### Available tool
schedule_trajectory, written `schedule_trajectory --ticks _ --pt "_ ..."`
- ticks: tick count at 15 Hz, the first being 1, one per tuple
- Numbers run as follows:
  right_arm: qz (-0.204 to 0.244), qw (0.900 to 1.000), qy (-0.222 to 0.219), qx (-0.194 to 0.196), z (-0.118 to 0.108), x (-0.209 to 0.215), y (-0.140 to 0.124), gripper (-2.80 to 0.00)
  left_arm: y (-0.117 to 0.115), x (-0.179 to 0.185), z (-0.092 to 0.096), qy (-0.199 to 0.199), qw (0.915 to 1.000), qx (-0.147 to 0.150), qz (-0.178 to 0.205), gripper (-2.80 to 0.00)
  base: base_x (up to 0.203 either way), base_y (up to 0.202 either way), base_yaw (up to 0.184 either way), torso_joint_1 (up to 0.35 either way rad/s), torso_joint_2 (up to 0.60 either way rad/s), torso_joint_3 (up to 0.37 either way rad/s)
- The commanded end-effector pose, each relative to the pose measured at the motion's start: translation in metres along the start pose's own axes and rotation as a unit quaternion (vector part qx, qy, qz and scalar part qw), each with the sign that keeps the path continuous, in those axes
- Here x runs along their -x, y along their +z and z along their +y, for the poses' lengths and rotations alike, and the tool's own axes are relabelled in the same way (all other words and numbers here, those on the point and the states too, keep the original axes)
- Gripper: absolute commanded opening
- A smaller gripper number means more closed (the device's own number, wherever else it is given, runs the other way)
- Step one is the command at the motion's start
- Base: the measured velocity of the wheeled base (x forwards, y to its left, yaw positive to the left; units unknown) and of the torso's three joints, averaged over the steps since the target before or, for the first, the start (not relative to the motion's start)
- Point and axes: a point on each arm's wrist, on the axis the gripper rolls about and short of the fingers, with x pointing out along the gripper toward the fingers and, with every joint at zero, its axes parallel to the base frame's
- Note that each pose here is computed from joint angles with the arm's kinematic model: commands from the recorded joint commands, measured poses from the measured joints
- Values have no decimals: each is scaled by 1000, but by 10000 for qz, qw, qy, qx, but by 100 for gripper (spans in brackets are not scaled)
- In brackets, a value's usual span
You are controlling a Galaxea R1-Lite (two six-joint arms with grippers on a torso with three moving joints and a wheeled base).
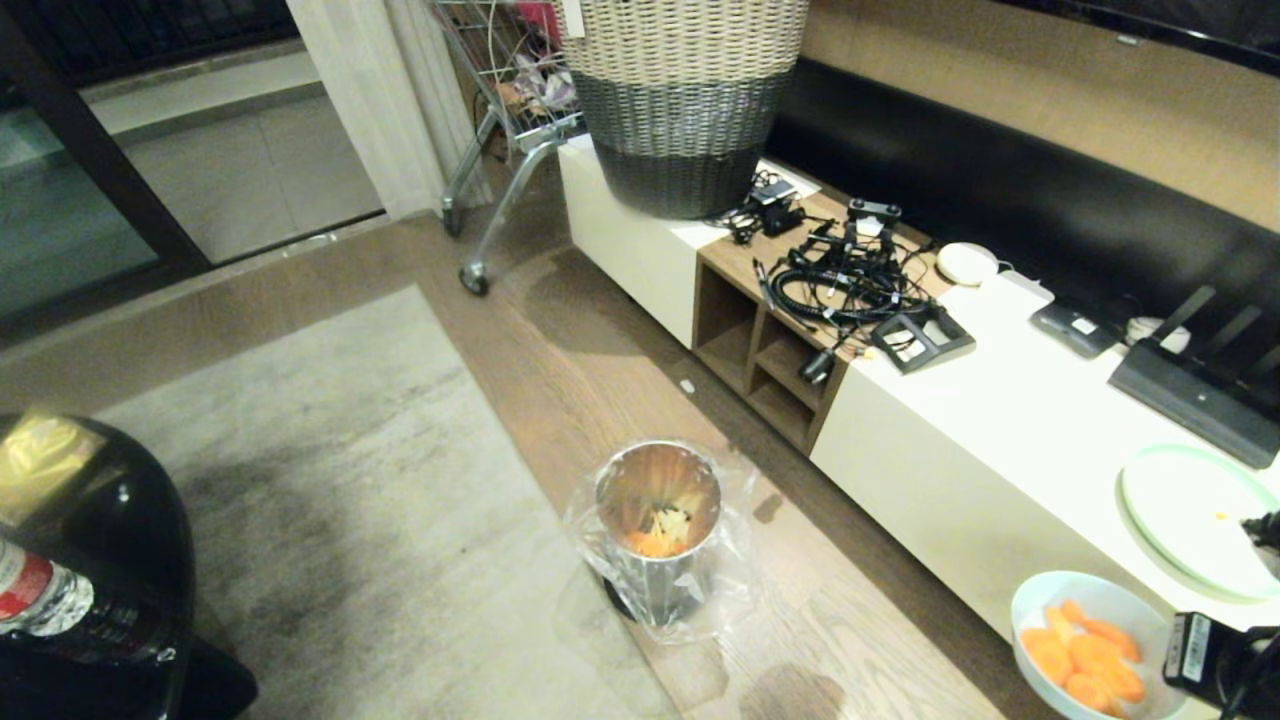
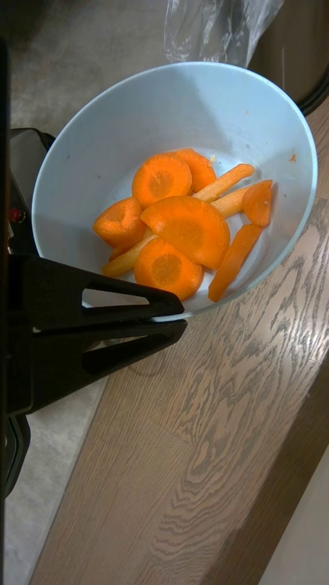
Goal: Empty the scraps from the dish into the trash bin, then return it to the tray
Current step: Move the bowl over the trash can
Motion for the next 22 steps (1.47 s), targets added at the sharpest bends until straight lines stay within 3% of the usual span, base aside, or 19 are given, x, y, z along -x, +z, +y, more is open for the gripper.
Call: schedule_trajectory --ticks 1,22 --pt "-12 10000 1 -18 0 0 0 -280 0 0 0 7 10000 9 -1 -280 0 0 0 1 -1 -201" --pt "-70 10000 15 -11 0 2 1 -280 0 0 0 15 10000 1 -16 -280 0 0 0 2 2 -191"
